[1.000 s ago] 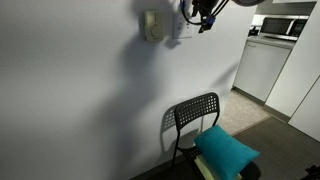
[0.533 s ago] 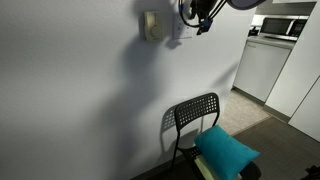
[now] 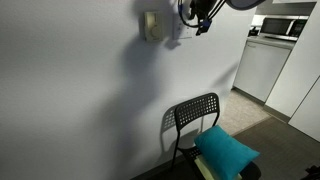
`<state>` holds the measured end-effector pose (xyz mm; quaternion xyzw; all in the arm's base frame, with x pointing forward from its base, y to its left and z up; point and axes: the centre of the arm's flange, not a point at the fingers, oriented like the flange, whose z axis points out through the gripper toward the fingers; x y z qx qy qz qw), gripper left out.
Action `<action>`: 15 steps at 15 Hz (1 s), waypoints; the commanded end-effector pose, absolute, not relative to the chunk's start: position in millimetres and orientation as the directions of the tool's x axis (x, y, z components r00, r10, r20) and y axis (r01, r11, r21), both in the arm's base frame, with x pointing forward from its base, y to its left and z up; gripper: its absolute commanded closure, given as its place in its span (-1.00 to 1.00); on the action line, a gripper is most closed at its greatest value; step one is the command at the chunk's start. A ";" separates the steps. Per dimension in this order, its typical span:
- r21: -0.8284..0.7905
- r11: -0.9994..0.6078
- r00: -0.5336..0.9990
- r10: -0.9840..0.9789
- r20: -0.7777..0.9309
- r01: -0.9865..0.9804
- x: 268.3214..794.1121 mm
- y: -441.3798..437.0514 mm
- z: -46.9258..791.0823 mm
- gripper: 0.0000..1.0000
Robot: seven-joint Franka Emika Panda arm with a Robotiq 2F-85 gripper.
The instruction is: Turn off the right switch and then turn on the left switch
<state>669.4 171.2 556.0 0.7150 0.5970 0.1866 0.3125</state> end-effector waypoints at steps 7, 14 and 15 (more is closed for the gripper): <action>0.636 -0.169 0.248 0.968 -0.036 0.753 680.7 191.1 525.6 -1.00; 0.622 -0.191 0.264 0.964 -0.026 0.759 677.0 195.5 517.3 -1.00; 0.620 -0.195 0.274 0.961 -0.033 0.760 674.7 198.6 516.3 -1.00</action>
